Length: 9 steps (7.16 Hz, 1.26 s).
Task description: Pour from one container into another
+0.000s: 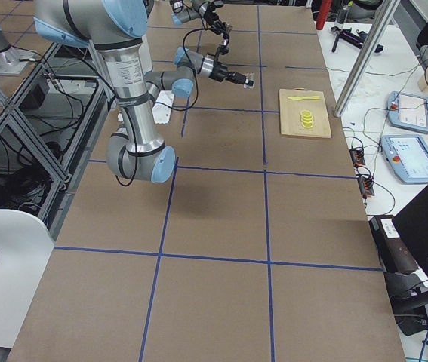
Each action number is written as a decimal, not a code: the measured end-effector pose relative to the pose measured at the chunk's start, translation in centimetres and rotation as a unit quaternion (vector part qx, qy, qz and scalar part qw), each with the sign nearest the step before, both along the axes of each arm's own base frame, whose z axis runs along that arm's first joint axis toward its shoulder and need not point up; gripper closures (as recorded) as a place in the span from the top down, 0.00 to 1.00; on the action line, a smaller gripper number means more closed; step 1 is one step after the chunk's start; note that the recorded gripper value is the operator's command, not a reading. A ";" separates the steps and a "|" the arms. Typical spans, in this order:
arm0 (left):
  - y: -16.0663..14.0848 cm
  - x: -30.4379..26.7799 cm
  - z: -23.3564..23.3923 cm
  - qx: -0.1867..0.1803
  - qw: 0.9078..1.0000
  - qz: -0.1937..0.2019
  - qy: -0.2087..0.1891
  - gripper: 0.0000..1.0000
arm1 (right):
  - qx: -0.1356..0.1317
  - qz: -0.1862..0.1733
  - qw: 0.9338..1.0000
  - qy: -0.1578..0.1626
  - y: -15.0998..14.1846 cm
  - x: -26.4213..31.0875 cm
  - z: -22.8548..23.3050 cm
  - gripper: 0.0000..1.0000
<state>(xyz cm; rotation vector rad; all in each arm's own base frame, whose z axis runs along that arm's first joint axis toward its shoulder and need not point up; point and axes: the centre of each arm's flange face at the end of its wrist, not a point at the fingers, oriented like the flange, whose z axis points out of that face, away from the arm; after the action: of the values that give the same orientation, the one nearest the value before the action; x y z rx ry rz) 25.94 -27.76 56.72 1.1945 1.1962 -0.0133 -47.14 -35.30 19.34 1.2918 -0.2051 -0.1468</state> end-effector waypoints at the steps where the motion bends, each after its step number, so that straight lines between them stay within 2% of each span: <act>1: 0.8 0.8 0.3 -0.012 0.999 -0.043 0.001 0.00 | 0.000 0.000 1.000 0.000 0.0 0.0 0.0 0.00; 3: 1.8 1.5 0.8 -0.027 0.992 -0.122 -0.003 0.00 | 0.000 0.000 1.000 -0.001 0.0 0.0 0.0 0.00; 6: 2.0 4.2 1.3 -0.034 0.986 -0.161 -0.002 0.00 | 0.000 0.000 1.000 0.000 0.0 0.0 0.0 0.00; 9: 1.8 5.7 2.5 -0.034 0.983 -0.181 -0.015 0.00 | 0.000 -0.001 1.000 0.000 0.1 0.0 0.0 0.00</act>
<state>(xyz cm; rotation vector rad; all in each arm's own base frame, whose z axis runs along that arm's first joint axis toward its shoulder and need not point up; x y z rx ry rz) 31.63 -25.97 59.19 1.3314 0.9317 -0.3053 -47.14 -35.22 19.32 1.2920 -0.2066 -0.1474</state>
